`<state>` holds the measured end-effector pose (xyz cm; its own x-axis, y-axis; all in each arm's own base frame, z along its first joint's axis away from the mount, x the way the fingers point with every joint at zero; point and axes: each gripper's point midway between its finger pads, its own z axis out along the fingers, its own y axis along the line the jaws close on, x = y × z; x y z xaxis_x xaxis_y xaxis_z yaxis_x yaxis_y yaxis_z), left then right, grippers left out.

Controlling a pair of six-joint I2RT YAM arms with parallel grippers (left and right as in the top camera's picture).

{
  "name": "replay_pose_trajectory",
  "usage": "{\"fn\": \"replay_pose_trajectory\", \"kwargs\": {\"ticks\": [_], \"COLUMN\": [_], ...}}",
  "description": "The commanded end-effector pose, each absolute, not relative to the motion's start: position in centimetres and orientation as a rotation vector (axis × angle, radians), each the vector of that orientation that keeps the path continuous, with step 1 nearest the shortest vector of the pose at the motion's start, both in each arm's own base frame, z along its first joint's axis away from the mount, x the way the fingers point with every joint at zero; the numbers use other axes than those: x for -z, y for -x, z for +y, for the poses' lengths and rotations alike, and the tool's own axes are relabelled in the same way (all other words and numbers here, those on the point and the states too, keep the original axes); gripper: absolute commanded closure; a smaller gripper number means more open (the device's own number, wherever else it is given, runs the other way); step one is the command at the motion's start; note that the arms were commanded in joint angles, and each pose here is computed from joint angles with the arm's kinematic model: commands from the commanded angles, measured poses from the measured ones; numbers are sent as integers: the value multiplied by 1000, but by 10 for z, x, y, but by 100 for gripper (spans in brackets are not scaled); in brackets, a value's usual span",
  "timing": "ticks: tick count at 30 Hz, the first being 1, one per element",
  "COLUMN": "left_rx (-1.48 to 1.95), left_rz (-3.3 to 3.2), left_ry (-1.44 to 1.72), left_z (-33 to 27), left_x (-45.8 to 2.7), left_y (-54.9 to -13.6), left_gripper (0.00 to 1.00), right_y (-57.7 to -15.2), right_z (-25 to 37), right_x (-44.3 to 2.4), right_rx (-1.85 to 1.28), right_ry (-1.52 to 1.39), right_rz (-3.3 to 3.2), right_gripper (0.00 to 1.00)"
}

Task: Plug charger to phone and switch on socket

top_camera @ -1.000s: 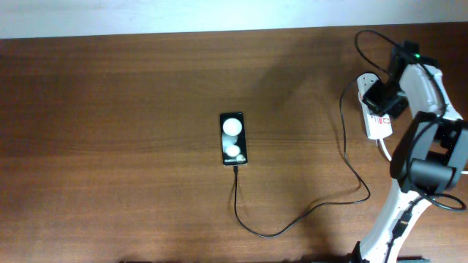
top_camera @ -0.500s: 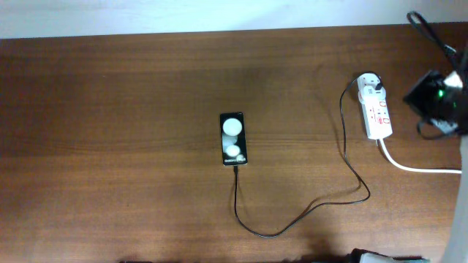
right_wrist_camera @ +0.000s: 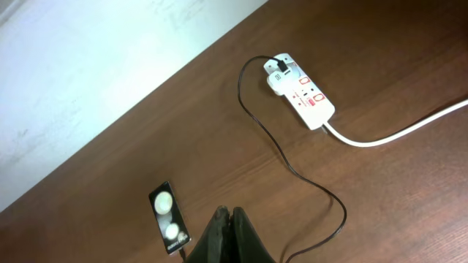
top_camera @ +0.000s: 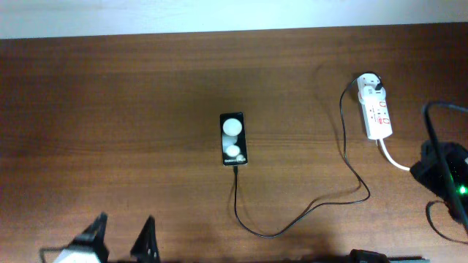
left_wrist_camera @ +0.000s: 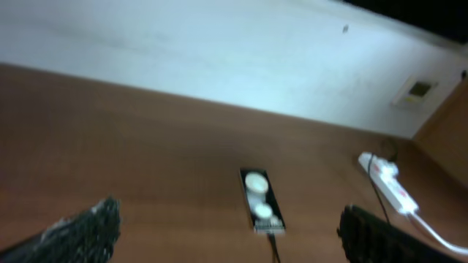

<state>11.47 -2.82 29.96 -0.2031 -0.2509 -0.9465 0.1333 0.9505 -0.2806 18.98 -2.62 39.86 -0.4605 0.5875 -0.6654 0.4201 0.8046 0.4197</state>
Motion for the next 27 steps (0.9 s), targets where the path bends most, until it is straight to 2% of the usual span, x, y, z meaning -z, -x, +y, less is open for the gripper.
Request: {"fn": "replay_pose_trajectory", "kwargs": {"ticks": [1,7,14,19,27], "left_rx": [330,234,118,124,123], "left_rz": [1753,1674,1780,1680,1697], "left_ry": [89,-31,38,35,36], "left_z": [-28,-31,-14,-14,-15], "left_x": [-273,-240,-167,-173,-155], "left_y": [-149,-202,-227,-238,-242], "left_gripper": [1,1,1,1,1], "right_y": [-178,-168,-167,-164,-151], "right_z": [-22,-20,-11,-10,-7], "right_x": [-400,-397,-396,-392,-394], "right_rx": [-257,-254,-284,-269,-266], "right_ry": [-736,-730,-656,-634,-619], "right_rz": [2116,2126,2162,2188,2169], "right_gripper": [96,96,96,96,96]}}
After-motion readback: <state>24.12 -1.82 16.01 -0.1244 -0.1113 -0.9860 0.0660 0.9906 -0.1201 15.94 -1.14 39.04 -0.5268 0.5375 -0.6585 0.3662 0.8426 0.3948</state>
